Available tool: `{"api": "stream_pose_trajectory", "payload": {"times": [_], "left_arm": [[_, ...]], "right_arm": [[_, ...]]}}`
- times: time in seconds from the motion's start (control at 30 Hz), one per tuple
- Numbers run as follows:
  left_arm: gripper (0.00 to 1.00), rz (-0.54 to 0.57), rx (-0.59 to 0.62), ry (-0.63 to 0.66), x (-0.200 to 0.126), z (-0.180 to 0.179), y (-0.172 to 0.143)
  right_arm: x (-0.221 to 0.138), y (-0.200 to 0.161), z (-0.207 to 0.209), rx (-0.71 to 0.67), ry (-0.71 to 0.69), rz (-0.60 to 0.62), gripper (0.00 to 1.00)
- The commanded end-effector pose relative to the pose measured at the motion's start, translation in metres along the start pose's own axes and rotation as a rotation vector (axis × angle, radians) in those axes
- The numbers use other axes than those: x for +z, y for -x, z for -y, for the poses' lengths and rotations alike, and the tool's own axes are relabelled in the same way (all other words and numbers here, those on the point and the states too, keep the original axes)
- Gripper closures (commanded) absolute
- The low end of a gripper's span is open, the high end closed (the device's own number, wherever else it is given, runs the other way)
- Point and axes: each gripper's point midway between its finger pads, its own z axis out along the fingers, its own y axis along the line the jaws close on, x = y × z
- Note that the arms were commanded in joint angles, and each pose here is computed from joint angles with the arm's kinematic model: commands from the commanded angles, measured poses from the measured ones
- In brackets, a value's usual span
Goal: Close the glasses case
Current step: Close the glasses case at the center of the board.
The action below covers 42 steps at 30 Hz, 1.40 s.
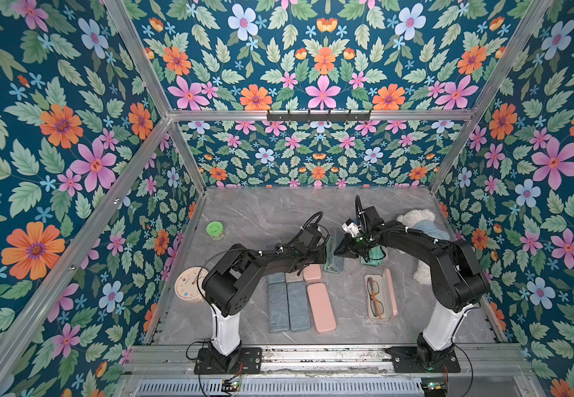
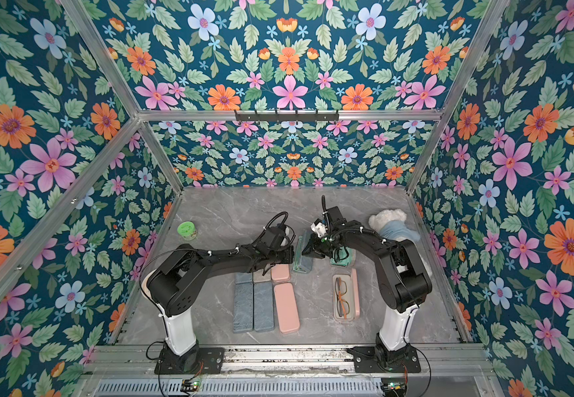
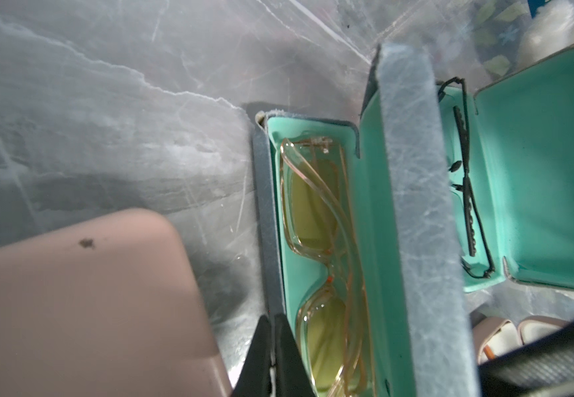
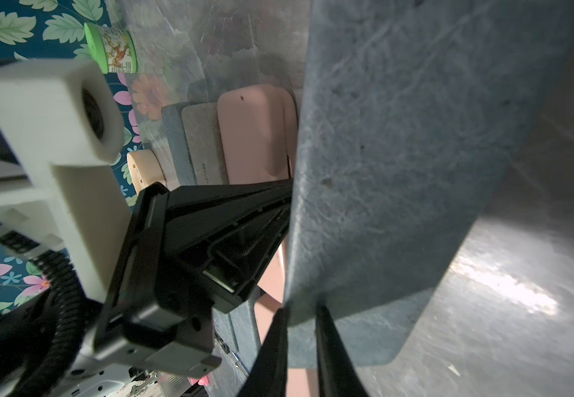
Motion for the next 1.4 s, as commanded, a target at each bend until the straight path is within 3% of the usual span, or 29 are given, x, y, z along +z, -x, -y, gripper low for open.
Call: {"api": "stream_pose_trajectory", "payload": {"times": [0.0, 0.87, 1.03, 1.13, 1.3, 1.37], "left_arm": [[0.91, 0.006, 0.006, 0.005, -0.002, 0.000, 0.002], [0.91, 0.076, 0.012, 0.006, -0.031, 0.006, 0.021], [0.89, 0.114, 0.015, -0.007, -0.046, 0.011, 0.028], [0.82, 0.152, 0.020, -0.024, -0.060, 0.014, 0.035], [0.45, 0.230, 0.028, -0.053, -0.086, 0.020, 0.046], [0.38, 0.254, 0.034, -0.059, -0.094, 0.021, 0.050]], "right_arm": [[0.005, -0.002, 0.012, 0.018, -0.057, -0.006, 0.82], [0.009, 0.003, 0.007, 0.016, -0.027, 0.005, 0.82], [-0.008, 0.004, -0.003, -0.004, -0.025, 0.038, 0.73], [-0.014, 0.005, 0.003, 0.010, -0.041, 0.057, 0.61], [-0.011, 0.004, 0.024, 0.049, -0.061, 0.046, 0.46], [-0.008, 0.003, 0.028, 0.045, -0.063, 0.041, 0.40]]}}
